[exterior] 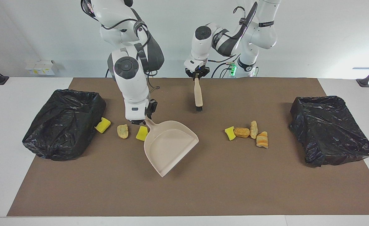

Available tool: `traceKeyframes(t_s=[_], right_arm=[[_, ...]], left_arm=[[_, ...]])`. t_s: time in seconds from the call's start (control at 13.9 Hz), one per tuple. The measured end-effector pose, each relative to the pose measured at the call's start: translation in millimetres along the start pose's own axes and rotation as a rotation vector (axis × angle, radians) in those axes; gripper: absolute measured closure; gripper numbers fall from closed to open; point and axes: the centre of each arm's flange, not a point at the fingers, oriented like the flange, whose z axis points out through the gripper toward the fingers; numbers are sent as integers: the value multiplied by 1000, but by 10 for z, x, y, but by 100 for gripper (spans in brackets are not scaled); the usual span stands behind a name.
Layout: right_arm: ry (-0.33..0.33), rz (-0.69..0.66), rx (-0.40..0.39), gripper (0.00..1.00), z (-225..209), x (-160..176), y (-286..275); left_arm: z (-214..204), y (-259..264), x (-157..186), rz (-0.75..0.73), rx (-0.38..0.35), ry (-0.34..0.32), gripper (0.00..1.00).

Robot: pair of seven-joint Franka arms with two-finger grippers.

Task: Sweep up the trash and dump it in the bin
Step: 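Move the dustpan toward the bread while the left gripper grasps the brush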

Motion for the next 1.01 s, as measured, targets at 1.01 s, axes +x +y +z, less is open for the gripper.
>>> traceKeyframes(t_s=[1.01], right_arm=[[-181, -597, -150, 69, 817, -81, -412]], left_arm=[[-1408, -3231, 2002, 84, 93, 100, 74]])
